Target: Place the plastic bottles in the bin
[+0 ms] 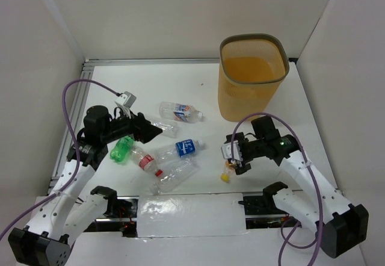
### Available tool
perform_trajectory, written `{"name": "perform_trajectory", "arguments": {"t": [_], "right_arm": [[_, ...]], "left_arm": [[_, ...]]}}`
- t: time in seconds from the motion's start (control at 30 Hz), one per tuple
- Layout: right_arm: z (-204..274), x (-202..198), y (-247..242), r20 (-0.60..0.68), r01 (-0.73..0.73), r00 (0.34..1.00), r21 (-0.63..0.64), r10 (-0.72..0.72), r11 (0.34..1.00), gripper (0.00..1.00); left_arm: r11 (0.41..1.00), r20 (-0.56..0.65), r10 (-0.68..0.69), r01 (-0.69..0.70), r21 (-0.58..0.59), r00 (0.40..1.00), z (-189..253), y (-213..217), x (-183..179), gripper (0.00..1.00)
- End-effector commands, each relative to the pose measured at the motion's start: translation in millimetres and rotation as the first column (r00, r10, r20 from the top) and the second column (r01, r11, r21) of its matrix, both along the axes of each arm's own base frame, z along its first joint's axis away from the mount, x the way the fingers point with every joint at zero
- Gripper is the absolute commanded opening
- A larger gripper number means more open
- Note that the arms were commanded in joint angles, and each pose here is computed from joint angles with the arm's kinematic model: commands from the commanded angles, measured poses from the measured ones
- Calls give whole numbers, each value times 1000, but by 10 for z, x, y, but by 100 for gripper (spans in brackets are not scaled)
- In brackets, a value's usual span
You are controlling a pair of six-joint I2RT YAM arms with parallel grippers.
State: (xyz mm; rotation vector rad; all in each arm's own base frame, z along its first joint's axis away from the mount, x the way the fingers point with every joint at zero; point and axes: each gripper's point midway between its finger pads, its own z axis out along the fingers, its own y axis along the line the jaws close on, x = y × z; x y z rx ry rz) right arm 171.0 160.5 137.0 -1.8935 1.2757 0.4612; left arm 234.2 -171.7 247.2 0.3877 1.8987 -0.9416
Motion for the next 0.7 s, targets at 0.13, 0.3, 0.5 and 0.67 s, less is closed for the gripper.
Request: {"name": "perform_trajectory", "arguments": {"t": [0.13,0.3,0.5,0.67], "right_arm": [[-316,241,-99,151,-41,986,-225,77,973,94],[-567,226,-151,134,-78,982,-341,130,937,93],[-869,202,-223,122,-91,980,-426,157,900,93],[-1067,178,-306,124,-103,975,-485,185,868,91]], "left_arm": [[1000,89,-26,27,-16,996,281,-21,1,86],[1000,80,-25,27,-16,997,261,-12,18,86],[1000,60,-25,26,-14,998,214,-7,52,86],[1000,51,-25,26,-13,998,191,-10,66,86]]}}
